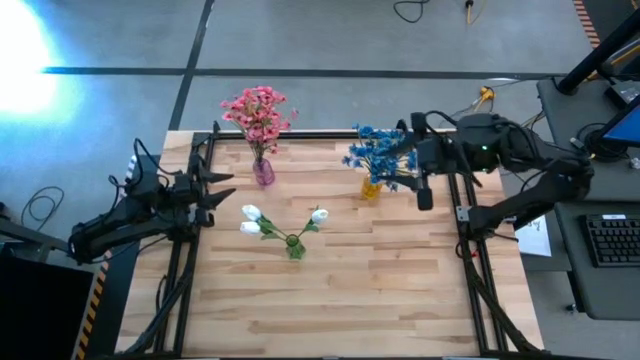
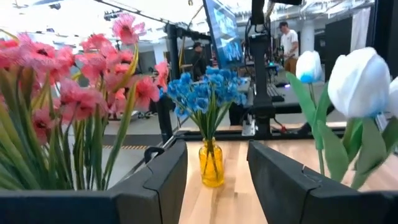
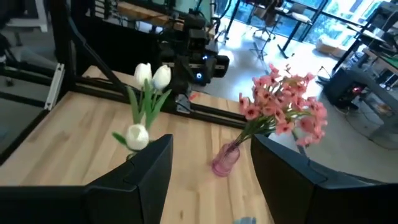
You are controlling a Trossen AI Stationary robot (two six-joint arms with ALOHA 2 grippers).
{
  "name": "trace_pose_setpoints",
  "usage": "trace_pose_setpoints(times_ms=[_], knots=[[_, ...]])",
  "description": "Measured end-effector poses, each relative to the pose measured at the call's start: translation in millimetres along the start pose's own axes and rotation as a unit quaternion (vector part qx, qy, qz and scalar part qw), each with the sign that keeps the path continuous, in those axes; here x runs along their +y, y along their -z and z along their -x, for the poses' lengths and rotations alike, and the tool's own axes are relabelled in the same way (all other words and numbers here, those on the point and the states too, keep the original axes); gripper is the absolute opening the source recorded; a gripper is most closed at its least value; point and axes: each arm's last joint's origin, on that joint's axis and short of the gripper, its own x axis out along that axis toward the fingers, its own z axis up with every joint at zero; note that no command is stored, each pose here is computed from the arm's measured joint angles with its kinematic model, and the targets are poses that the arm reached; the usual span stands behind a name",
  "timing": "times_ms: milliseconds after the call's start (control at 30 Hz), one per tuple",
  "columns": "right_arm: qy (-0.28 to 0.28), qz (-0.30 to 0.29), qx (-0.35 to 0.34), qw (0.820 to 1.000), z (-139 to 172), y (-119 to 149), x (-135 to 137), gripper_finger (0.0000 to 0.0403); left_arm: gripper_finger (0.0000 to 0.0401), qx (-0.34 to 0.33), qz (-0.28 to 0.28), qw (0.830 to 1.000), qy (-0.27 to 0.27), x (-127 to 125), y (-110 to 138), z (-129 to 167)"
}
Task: Sort flowers into vase by color
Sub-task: Return to Home Position
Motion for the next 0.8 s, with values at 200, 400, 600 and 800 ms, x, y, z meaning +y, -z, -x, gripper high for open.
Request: trace_pose_setpoints(times_ms=[200,400,600,800], knots=[[0.002,-0.01,-0.045,0.999,24.7,29.4,8.6,0.021,0.0158,-0.012,-0.031,0.999,-0.007,0.1,-1.8,4.8],[0.013,-0.028,-0.091,0.995,47.5,66.6,16.9,0.021,0.0158,-0.018,-0.035,0.999,-0.008,0.6,-7.9,7.0],[0.025,-0.034,-0.141,0.989,71.2,100.8,24.4,0.021,0.0158,-0.015,-0.037,0.999,-0.011,0.6,-5.9,6.3],[0.036,-0.046,-0.189,0.98,92.8,134.0,31.8,0.021,0.0158,-0.008,-0.032,0.999,-0.009,0.2,-1.5,4.8]])
